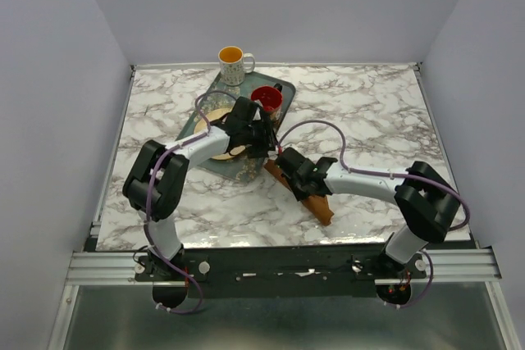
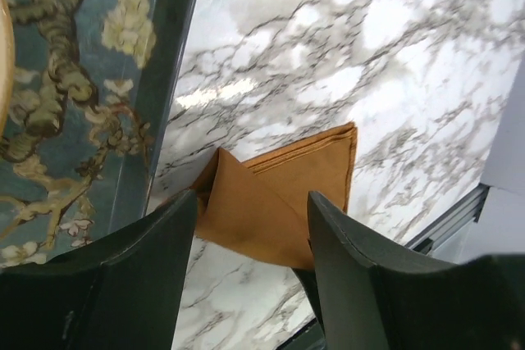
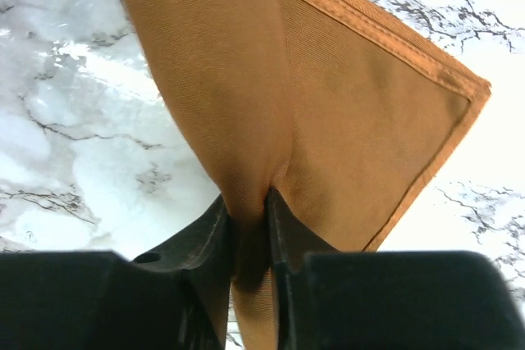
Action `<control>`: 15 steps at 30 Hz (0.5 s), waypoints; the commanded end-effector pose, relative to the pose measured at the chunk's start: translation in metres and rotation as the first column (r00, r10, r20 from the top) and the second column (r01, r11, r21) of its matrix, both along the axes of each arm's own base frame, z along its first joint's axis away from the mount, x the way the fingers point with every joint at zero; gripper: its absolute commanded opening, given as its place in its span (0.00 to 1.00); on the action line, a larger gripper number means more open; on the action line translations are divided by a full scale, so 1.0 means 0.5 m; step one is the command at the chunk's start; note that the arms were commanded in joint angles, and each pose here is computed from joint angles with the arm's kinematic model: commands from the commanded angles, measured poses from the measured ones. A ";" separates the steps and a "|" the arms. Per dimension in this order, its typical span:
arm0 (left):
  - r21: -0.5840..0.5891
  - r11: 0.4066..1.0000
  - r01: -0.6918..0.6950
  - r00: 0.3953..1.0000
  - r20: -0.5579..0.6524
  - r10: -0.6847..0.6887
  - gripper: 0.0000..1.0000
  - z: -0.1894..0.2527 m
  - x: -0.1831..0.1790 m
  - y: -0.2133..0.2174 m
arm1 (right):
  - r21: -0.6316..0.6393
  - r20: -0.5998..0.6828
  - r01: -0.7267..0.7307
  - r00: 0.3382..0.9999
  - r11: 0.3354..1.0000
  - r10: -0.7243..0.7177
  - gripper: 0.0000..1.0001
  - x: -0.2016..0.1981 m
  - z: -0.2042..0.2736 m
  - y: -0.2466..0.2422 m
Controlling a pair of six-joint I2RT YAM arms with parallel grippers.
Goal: Fold the napkin, place the utensils inside, and roll it up
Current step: Roll the napkin with the utensil
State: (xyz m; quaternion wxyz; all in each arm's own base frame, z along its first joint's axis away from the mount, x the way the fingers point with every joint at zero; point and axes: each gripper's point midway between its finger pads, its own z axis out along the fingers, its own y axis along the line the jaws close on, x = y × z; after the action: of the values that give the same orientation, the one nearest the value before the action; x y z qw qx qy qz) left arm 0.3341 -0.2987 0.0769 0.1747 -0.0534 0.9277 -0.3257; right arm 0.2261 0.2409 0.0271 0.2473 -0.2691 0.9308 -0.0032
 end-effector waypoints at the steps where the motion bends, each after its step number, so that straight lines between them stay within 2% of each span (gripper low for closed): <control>1: -0.033 0.999 0.010 0.996 0.086 -0.008 0.66 0.088 0.020 0.013 | 0.121 -0.107 0.004 0.994 0.993 0.009 0.25 -0.016 -0.009 0.009; 3: -0.033 0.999 0.017 0.994 0.109 -0.014 0.66 0.101 0.021 0.017 | 0.164 -0.125 0.026 0.992 0.986 -0.005 0.25 -0.013 -0.003 0.011; 7: -0.044 0.998 0.044 0.989 0.143 -0.037 0.68 0.132 0.012 0.019 | 0.307 -0.249 0.062 0.968 0.950 0.018 0.24 -0.046 -0.009 0.019; 11: -0.049 0.995 0.090 0.989 0.119 -0.083 0.67 0.123 -0.020 0.019 | 0.473 -0.294 0.105 0.955 0.875 0.045 0.24 -0.045 -0.005 0.028; 15: -0.047 0.991 0.124 0.990 0.079 -0.120 0.66 0.101 -0.068 0.010 | 0.574 -0.346 0.151 0.936 0.805 0.071 0.24 -0.046 -0.009 0.027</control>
State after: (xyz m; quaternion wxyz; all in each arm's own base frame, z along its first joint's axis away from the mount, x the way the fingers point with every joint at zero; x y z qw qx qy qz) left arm 0.3343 -0.2896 0.1336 0.2234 -0.0173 0.9081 -0.3537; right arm 0.2206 0.2409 0.0248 0.1926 -0.1740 0.9411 0.2166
